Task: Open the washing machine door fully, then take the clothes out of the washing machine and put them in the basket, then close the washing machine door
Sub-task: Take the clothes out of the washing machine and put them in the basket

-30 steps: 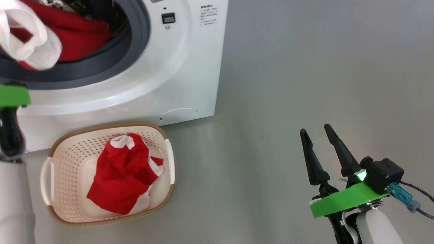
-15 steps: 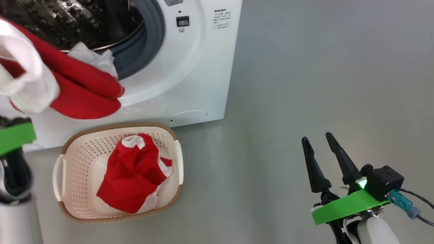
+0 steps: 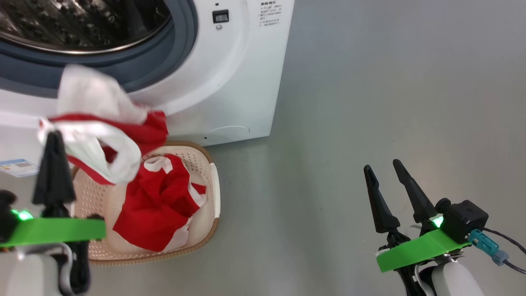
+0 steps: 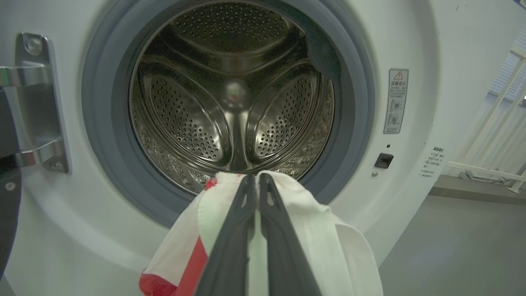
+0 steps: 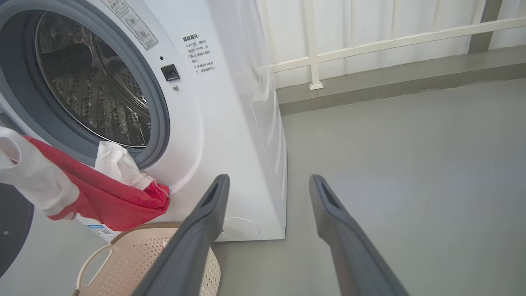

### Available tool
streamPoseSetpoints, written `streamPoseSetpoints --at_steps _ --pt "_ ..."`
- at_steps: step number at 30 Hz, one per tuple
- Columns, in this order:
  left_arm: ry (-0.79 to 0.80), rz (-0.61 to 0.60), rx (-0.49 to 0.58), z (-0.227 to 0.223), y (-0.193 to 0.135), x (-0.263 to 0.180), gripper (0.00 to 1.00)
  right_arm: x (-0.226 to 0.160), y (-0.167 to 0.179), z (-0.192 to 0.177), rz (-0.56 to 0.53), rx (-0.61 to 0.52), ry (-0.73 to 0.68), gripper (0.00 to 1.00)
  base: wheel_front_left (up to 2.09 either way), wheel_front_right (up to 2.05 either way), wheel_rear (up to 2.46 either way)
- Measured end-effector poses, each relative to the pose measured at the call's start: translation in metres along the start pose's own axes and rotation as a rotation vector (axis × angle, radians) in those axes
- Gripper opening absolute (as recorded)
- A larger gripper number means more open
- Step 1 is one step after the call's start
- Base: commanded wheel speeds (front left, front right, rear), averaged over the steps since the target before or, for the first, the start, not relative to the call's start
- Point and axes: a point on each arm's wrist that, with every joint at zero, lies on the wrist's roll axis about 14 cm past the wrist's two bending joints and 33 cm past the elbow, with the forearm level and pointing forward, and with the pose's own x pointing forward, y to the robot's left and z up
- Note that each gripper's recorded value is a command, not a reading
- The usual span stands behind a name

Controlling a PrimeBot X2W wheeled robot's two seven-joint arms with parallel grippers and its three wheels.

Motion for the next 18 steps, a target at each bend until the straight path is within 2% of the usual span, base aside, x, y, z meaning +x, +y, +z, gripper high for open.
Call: streamPoseSetpoints --at_steps 4,18 --pt "0.158 0.028 0.006 -0.052 0.01 -0.012 0.0 0.002 -0.002 -0.007 -0.006 0.004 0.016 1.0 0.0 0.0 0.0" --pt "0.505 0.022 0.085 -0.164 0.033 -0.014 0.0 0.027 -0.006 -0.021 -0.001 0.002 0.04 1.0 0.0 0.0 0.0"
